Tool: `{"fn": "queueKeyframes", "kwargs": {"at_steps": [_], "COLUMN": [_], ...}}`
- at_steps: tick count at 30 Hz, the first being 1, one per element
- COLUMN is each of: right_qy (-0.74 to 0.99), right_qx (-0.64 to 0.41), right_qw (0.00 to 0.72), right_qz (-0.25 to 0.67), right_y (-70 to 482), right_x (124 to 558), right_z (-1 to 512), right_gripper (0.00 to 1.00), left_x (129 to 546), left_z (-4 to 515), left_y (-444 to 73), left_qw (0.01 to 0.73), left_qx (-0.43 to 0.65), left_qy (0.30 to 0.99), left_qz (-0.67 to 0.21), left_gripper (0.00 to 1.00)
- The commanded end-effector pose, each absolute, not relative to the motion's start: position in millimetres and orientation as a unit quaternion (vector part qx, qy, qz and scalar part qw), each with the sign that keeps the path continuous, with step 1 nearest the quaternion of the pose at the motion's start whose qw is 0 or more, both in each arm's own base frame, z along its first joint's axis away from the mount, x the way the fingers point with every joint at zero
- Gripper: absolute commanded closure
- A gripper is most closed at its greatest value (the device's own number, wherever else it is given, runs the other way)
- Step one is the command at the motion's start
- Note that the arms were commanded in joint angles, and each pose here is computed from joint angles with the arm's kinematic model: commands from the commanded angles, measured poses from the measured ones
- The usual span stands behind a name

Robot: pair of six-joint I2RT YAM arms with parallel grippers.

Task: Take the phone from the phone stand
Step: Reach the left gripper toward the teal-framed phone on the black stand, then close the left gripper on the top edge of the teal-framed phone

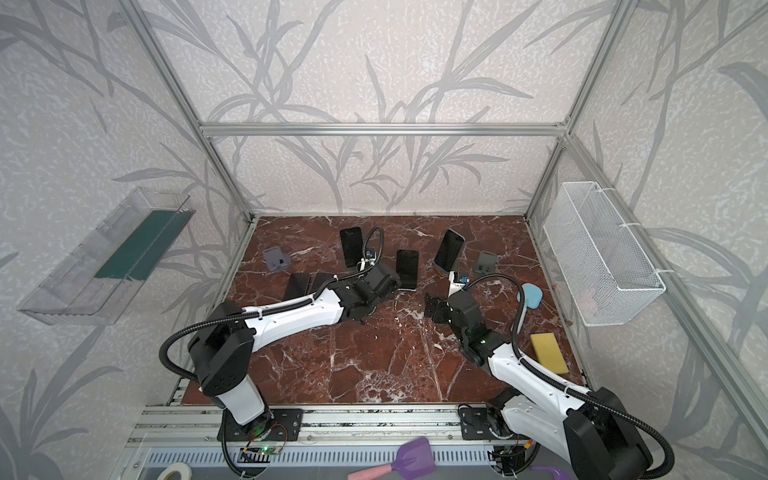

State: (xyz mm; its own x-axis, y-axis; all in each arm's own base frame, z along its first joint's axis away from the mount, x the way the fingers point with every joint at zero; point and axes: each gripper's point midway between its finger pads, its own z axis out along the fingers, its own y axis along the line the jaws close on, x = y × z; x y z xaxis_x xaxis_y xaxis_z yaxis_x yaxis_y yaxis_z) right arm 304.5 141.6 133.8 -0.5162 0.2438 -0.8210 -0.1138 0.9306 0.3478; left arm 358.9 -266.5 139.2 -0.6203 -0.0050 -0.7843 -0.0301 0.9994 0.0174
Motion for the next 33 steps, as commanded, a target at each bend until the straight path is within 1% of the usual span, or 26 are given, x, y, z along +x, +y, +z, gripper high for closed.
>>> {"fn": "queueKeyframes", "kwargs": {"at_steps": [1,5,9,12,24,33], "right_qy": [0.844,0.841,0.840,0.837,0.837,0.836], "right_qx": [0.040,0.042,0.045,0.047,0.045,0.044], "right_qw": [0.502,0.505,0.507,0.509,0.507,0.509], "right_qz": [0.185,0.187,0.190,0.197,0.201,0.201], "right_y": [143,142,141,142,144,144], "right_x": [306,306,305,304,304,304], "right_z": [139,141,141,143,142,143], "right_gripper": [0.12,0.12,0.12,0.12,0.12,0.12], "left_x": [366,372,380,384,398,402], "left_z": [144,135,124,121,116,111], "left_y": [-258,-255,-257,-256,-267,-259], "left_qw": [0.444,0.432,0.419,0.413,0.417,0.431], "left_qx": [-0.042,-0.051,-0.056,-0.050,-0.024,-0.051], "left_qy": [0.894,0.900,0.906,0.909,0.908,0.900], "left_qz": [0.029,0.035,0.013,0.014,0.022,0.038], "left_gripper": [0.01,0.01,0.01,0.01,0.01,0.04]}}
